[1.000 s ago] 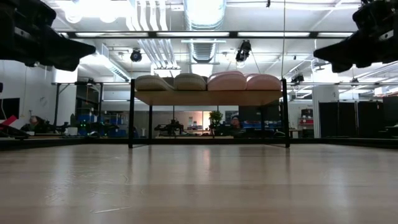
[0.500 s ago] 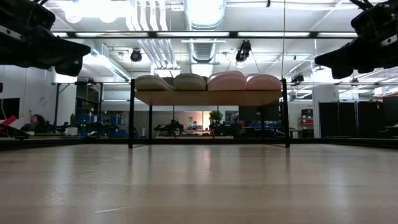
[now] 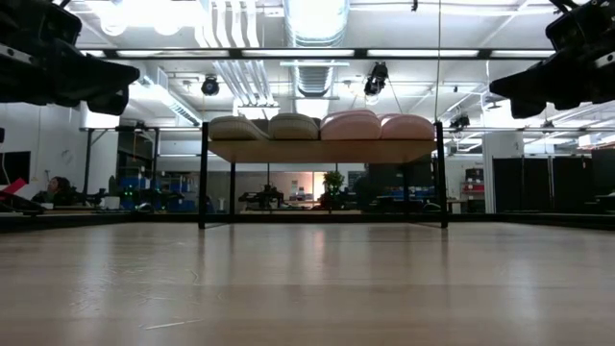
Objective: Pick and place slides into the shelf
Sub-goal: Return to Home Position
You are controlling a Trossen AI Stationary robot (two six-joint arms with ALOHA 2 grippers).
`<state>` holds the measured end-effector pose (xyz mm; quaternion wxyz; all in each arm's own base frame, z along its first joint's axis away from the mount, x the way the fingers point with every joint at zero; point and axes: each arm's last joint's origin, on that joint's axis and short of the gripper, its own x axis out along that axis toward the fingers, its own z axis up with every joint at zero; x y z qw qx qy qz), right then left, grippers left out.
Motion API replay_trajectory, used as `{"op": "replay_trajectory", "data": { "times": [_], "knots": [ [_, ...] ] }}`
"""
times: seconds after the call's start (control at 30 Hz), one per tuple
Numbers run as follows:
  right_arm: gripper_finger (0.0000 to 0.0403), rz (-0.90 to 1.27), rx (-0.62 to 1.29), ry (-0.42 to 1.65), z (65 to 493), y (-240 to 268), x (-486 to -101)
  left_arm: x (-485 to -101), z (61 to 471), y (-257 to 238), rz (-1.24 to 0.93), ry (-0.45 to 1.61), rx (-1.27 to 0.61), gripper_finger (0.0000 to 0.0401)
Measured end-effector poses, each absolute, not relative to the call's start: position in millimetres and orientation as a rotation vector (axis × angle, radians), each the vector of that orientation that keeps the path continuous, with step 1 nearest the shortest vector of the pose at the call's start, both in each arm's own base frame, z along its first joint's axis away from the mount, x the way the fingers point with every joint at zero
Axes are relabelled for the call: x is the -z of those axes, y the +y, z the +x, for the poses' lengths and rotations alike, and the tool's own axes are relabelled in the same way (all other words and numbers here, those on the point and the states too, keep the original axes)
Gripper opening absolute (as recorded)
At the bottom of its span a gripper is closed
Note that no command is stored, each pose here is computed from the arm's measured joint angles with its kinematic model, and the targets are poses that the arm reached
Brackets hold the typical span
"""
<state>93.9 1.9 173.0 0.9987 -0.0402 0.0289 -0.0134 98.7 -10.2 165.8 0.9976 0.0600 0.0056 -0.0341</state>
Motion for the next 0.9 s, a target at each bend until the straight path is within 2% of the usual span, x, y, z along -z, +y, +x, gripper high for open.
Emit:
{"op": "replay_trajectory", "data": {
  "times": [0.9],
  "knots": [
    [0.0008, -0.084, 0.034, 0.076, 94.0, 1.6, -171.3, -166.1, 99.8, -10.0, 0.167, 0.002, 0.058, 0.0]
  ]
}}
